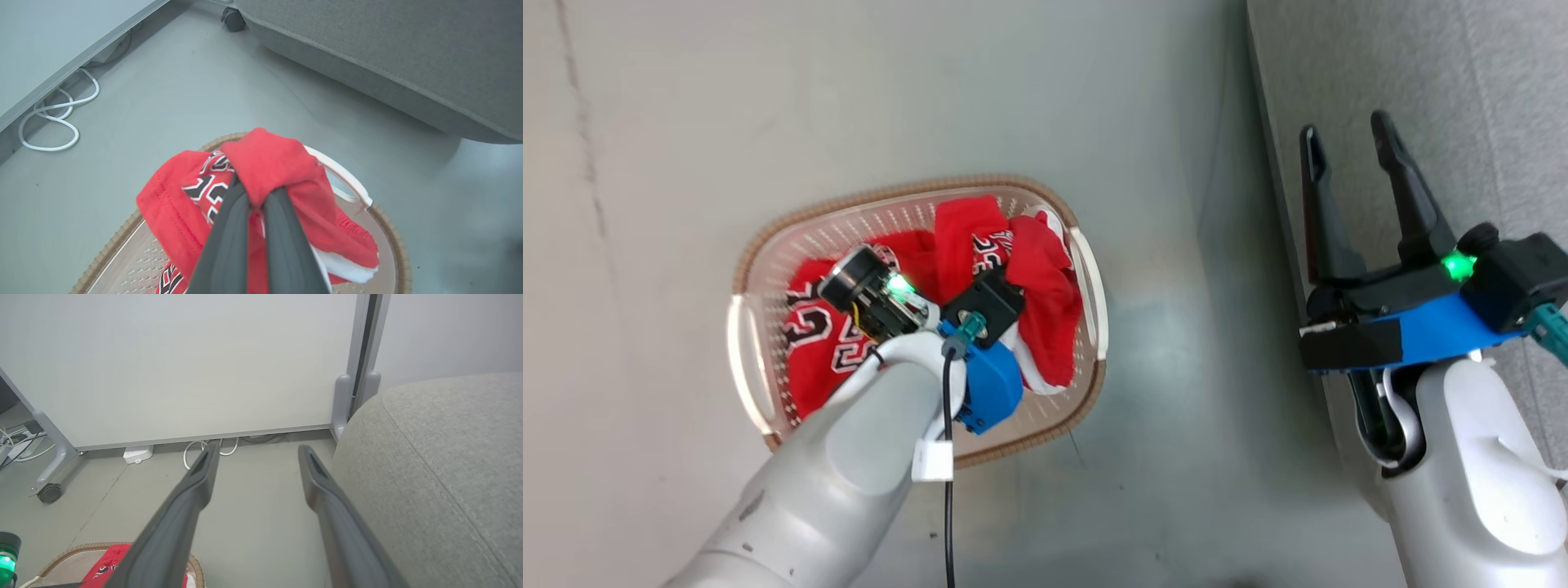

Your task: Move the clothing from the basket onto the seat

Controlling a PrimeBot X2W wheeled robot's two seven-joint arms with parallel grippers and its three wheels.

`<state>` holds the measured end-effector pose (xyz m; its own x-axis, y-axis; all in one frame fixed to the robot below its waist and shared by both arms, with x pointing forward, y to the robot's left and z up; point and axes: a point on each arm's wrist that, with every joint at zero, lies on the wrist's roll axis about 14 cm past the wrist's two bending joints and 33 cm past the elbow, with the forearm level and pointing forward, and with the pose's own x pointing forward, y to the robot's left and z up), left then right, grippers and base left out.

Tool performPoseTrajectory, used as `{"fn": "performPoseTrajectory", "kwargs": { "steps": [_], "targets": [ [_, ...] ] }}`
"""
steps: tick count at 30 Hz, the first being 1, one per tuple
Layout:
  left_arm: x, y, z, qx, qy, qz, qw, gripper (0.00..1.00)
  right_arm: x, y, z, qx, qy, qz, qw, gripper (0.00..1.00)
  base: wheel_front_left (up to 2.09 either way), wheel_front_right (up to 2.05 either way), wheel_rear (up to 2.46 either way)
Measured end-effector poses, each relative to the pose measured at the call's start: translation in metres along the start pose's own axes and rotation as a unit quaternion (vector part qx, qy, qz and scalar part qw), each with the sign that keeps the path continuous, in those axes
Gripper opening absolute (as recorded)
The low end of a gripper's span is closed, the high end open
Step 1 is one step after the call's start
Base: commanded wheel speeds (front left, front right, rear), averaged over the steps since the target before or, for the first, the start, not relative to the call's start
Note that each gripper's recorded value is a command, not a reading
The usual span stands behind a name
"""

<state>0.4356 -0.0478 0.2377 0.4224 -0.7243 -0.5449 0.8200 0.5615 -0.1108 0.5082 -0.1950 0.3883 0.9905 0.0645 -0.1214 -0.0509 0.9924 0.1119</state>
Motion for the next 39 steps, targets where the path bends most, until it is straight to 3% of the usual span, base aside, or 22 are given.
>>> {"fn": "performPoseTrajectory", "kwargs": {
  "steps": [10,22,33,39],
  "targets": [
    [-0.046,0.0,0.091,0.001,-0.121,0.056,0.991,0.0,-0.029,0.01,0.041,0.002,-0.032,0.006,0.999,1.0,0.0,0.0,0.0],
    [-0.116,0.005,0.195,0.042,-0.252,0.123,0.959,0.0,-0.066,0.024,0.084,0.007,-0.077,0.016,0.997,1.0,0.0,0.0,0.0],
    [-0.166,-0.026,0.265,0.104,-0.332,0.125,0.929,0.0,-0.105,0.03,0.106,0.015,-0.104,0.013,0.994,1.0,0.0,0.0,0.0],
    [-0.181,-0.038,0.278,0.121,-0.345,0.125,0.922,0.0,-0.119,0.031,0.113,0.017,-0.115,0.011,0.993,1.0,0.0,0.0,0.0]
  ]
}}
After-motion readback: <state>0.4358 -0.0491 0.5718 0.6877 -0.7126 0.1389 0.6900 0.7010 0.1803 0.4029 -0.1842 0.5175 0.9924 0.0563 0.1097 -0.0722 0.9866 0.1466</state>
